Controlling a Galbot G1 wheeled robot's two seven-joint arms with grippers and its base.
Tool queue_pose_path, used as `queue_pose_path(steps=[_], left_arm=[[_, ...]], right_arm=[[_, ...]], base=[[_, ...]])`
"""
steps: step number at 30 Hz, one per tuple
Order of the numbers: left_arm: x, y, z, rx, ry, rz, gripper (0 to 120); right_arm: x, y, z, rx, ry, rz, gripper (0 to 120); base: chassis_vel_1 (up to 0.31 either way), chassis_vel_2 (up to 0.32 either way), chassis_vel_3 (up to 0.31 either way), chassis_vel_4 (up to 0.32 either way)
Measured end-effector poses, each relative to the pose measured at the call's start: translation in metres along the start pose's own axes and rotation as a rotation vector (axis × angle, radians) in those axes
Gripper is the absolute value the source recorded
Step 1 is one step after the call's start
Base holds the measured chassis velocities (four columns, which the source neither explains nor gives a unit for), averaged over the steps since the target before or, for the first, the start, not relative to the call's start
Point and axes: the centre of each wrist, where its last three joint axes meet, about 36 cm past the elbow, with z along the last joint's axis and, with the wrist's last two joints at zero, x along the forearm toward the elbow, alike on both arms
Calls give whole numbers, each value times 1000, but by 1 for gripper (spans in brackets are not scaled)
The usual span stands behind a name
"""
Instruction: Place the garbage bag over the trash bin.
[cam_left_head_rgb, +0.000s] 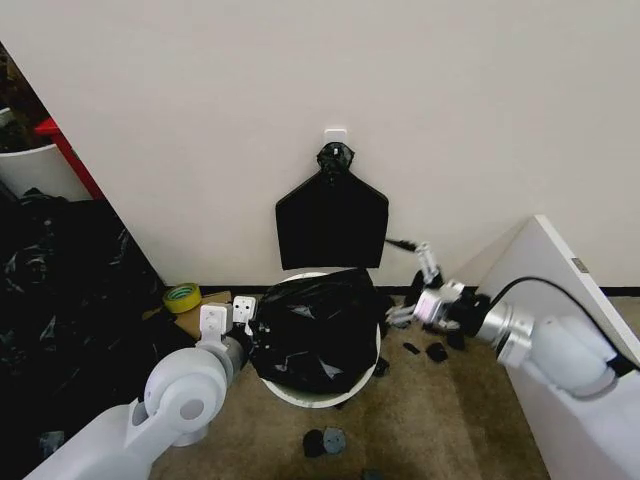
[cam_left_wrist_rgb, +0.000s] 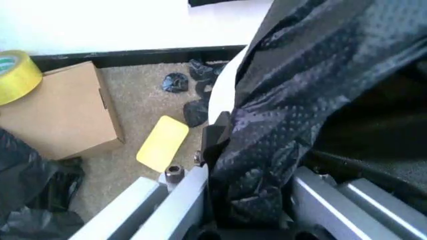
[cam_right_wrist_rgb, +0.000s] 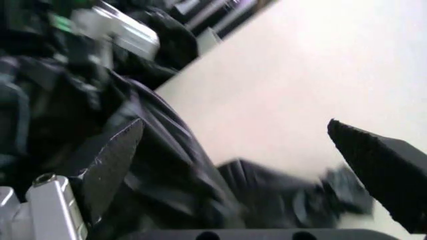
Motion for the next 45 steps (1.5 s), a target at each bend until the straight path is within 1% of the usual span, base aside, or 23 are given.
queue_pose_path(steps=[2,3,8,10,11,13,15,23,29,31,32,36,38,39,42,44,45], left_arm=[[-3,0,0,3,8,0,0],[-3,0,0,3,8,0,0],[-9,-3,-2,8,22,14,0],[-12,-5,-4,15,35,28,0],[-12,-5,-4,15,35,28,0],[-15,-7,-4,18,45,32,0],[-17,-8,-4,20,50,33,0],[-21,-9,-4,30,58,34,0],[-22,-10,-2,38,66,36,0],[-23,-10,-1,38,69,36,0],[-23,-10,-1,38,69,36,0],[-23,-10,0,37,70,34,0],[-22,-9,0,36,71,32,0],[-22,-9,0,36,71,32,0],[-22,-9,0,35,72,31,0],[-22,-8,0,35,73,31,0],[-22,-8,0,35,73,31,0]], right_arm=[[-3,-3,-1,46,-11,-40,100],[-3,-3,-1,46,-11,-40,100],[-6,-7,-1,88,-7,-130,100],[-8,-11,2,143,24,-178,100],[-8,-11,2,143,24,-178,100],[-12,-16,6,195,64,-239,100],[-16,-16,10,211,96,-273,100],[-33,-7,21,215,132,-321,100],[-45,-8,24,236,159,-313,98],[-48,-9,25,240,167,-307,92],[-48,-9,25,240,167,-307,92],[-52,-8,26,233,166,-298,74],[-54,-4,25,205,151,-291,68],[-54,-4,25,205,151,-291,68],[-58,3,23,159,123,-266,52],[-61,7,23,138,108,-249,46],[-61,7,23,138,108,-249,46]], base=[[0,0,0,0],[0,0,0,0],[0,0,0,0],[0,0,0,0],[0,0,0,0],[0,0,0,0],[0,0,0,0],[0,0,0,0],[0,0,0,0],[0,0,0,0],[0,0,0,0],[0,0,0,0],[0,0,0,0],[0,0,0,0],[0,0,0,0],[0,0,0,0],[0,0,0,0]])
